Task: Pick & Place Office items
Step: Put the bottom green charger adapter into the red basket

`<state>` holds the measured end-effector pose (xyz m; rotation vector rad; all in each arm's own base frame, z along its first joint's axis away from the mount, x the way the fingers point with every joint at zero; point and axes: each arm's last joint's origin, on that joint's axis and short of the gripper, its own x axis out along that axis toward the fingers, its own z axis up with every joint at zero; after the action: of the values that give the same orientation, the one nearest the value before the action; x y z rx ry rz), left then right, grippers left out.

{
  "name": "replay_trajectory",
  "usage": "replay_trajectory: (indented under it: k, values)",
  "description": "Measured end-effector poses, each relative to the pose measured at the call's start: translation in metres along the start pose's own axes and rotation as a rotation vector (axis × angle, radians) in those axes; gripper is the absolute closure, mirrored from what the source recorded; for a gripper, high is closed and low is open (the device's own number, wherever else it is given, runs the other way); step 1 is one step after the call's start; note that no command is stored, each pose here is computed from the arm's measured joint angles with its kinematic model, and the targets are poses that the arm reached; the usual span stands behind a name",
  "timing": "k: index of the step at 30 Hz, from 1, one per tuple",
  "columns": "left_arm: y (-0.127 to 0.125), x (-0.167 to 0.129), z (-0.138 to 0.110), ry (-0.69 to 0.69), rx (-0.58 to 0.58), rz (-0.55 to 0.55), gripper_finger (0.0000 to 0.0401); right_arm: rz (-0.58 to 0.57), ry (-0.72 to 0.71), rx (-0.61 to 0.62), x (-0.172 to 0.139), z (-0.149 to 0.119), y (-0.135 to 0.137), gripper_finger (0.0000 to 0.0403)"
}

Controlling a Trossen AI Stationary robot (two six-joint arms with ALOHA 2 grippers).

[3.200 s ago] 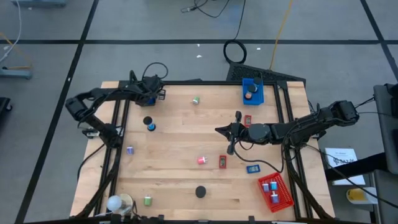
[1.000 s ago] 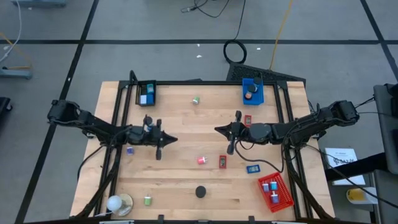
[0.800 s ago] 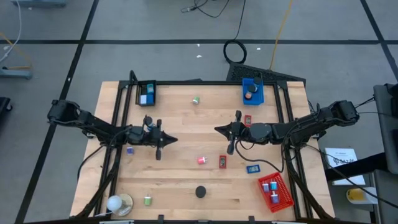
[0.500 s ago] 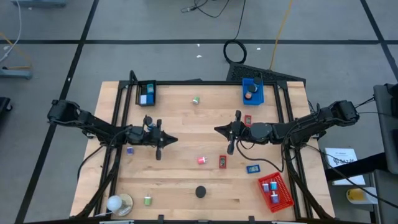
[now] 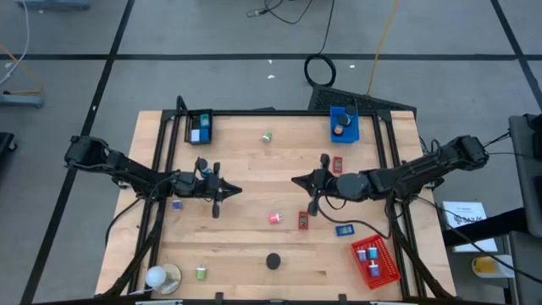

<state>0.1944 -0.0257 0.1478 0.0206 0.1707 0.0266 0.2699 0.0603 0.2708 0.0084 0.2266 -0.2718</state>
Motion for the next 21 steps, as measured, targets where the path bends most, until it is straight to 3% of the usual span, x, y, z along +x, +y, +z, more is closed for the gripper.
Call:
replay_trajectory:
  k: [7,13,21]
  values:
    - [0.000,0.000,0.000,0.000,0.000,0.001,0.0370,0.014,0.030,-0.006,0.008,-0.003,0.016,0.0399]
    - [0.000,0.000,0.001,-0.005,0.005,0.001,0.0370,0.070,0.135,0.001,0.035,-0.025,0.033,0.0399]
    - [0.000,0.000,0.000,0.001,0.004,0.001,0.0370,0.150,0.152,-0.003,0.055,-0.005,0.059,0.0398]
